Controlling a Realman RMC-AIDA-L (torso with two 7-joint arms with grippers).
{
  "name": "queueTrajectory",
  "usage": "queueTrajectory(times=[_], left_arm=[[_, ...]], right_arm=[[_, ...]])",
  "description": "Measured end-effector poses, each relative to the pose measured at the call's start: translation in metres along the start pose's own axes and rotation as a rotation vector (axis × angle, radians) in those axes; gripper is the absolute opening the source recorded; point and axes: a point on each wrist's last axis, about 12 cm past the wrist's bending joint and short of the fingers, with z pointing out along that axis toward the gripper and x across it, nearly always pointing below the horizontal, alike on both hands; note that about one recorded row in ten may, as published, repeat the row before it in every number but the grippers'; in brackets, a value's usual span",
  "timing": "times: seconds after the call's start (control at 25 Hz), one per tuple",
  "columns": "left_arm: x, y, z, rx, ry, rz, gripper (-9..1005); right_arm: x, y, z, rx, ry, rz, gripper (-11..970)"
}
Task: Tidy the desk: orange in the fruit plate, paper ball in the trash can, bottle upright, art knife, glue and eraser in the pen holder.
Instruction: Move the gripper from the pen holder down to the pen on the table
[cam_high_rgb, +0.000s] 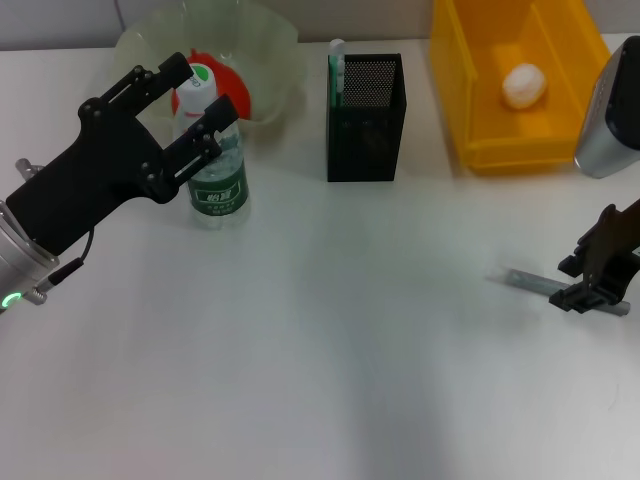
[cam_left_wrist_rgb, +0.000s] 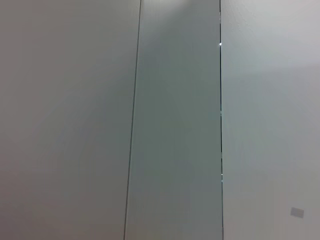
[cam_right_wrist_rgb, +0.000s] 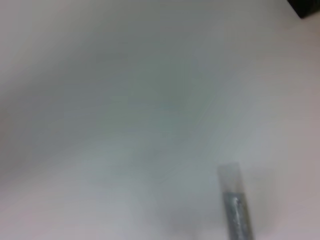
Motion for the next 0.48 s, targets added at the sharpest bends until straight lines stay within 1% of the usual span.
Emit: queueTrajectory(times=[0.24,0.48], left_arm=[[0.0,0.0,0.0,0.0,-0.001,0.002,662],[0.0,0.0,0.001,-0.003,-0.006,0.0,662]], right_arm=[[-0.002,-0.003,0.005,0.021,0.009,-0.004,436],[-0.006,-0.004,0.016,-0.005,0.029,-0.013,437]])
